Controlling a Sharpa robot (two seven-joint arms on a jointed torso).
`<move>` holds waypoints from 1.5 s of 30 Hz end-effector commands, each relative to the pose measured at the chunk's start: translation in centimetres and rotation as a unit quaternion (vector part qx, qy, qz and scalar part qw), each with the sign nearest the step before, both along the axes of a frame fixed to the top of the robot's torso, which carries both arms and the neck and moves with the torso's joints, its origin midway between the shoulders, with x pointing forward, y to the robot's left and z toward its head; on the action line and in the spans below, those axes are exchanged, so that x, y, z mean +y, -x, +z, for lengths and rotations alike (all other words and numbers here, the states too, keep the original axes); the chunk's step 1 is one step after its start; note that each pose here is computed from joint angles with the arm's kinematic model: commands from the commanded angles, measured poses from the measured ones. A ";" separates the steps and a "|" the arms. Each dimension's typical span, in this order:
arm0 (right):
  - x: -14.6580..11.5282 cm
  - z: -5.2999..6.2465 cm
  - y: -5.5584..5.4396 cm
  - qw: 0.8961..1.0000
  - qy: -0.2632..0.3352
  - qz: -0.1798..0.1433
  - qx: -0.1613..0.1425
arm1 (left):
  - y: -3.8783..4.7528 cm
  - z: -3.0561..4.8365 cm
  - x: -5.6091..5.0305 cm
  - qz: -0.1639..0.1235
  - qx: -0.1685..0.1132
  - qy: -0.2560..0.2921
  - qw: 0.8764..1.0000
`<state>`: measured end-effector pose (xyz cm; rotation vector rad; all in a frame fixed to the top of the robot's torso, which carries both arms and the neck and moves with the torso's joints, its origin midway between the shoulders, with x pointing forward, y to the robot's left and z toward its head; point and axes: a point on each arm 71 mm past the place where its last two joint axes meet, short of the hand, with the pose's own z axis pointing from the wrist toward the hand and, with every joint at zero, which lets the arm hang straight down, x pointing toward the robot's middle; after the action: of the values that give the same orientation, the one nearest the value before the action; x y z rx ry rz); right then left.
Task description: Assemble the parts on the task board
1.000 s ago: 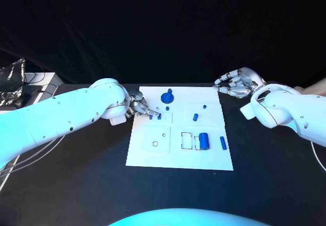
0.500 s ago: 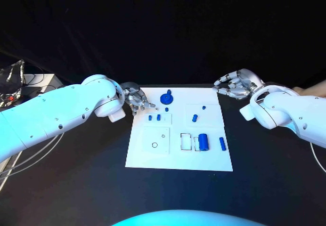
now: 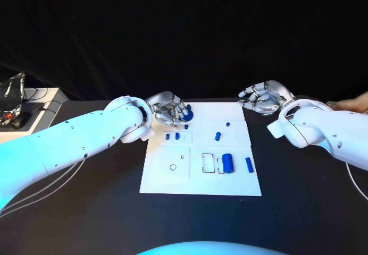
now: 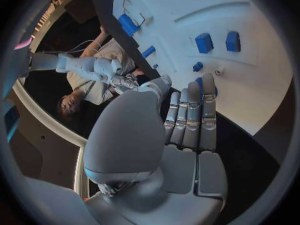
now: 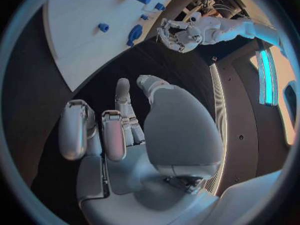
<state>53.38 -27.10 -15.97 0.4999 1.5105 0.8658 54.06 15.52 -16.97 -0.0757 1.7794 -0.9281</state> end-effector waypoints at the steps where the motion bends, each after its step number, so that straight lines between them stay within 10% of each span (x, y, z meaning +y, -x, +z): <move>1: 0.3 0.3 0.0 1.000 -0.004 0.008 -0.018 | 0.08 0.41 -0.9 -0.044 -0.102 -0.025 0.993; 15: 0.6 0.4 0.1 1.000 -0.004 0.012 -0.026 | -0.38 -1.52 -2.5 -0.053 -0.116 -0.139 0.982; 45: 0.8 0.5 0.2 0.999 -0.005 0.014 -0.030 | -0.99 -2.24 -3.5 -0.048 -0.110 -0.188 0.975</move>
<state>53.19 -26.49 -15.57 0.4750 1.4688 0.8916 55.04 12.17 -19.05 0.3288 1.7126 -0.6368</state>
